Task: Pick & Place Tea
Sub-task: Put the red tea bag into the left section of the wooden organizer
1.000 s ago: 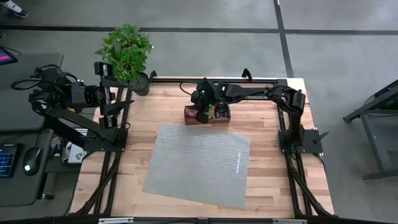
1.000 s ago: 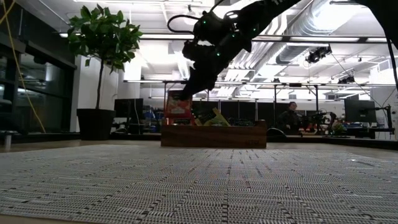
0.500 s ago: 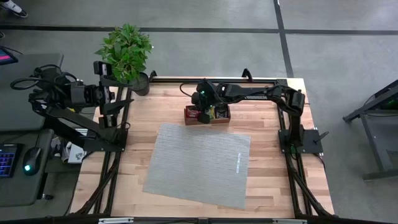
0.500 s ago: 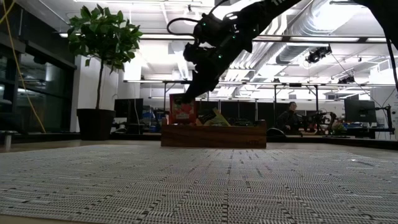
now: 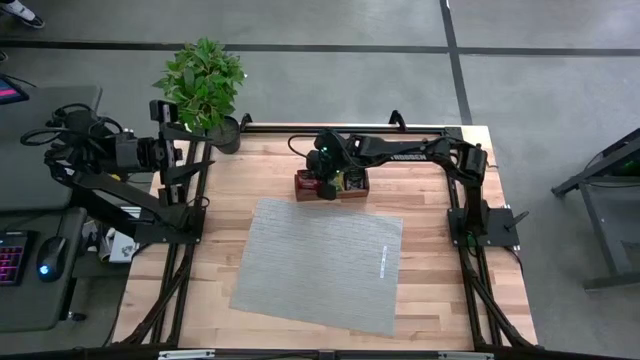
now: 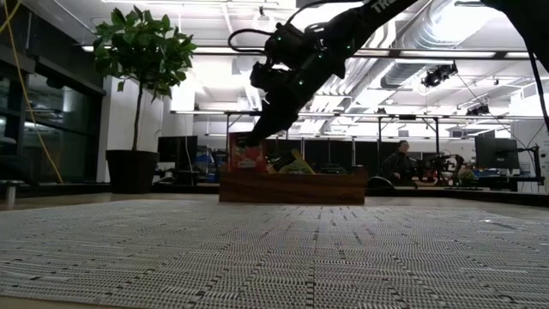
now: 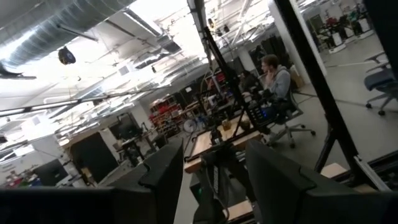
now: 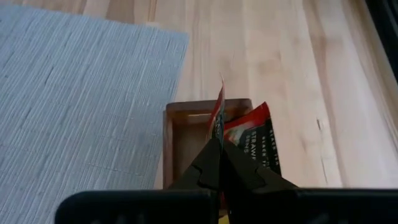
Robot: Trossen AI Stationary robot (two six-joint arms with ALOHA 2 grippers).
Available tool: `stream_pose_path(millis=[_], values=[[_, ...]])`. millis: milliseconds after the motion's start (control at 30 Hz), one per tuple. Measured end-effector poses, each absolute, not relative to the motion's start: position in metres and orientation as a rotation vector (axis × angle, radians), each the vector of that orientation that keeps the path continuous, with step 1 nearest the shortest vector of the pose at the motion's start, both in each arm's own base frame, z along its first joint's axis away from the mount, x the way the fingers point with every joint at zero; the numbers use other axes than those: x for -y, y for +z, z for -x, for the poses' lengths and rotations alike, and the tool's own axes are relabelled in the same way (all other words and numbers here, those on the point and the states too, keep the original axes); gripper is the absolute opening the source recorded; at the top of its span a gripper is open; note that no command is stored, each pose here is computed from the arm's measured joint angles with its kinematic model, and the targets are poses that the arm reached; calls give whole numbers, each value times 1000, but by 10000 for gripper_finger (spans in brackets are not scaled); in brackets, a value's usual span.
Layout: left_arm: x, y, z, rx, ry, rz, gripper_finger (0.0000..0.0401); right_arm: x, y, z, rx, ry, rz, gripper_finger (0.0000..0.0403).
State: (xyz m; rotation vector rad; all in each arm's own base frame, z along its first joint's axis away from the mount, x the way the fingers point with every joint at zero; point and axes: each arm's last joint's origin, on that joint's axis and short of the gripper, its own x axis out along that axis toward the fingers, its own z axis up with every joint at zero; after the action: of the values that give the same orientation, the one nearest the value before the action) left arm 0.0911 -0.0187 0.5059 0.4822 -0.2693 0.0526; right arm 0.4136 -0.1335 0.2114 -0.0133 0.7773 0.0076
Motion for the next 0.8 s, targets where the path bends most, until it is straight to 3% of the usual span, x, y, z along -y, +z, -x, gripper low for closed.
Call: stream_pose_path(millis=[400,800], values=[[13,495,-72,248,41,-482,170,133,207,-413,-797,35,18,0],[7,403,-60,313,153,-390,170,135,207,-412,-799,28,17,0]])
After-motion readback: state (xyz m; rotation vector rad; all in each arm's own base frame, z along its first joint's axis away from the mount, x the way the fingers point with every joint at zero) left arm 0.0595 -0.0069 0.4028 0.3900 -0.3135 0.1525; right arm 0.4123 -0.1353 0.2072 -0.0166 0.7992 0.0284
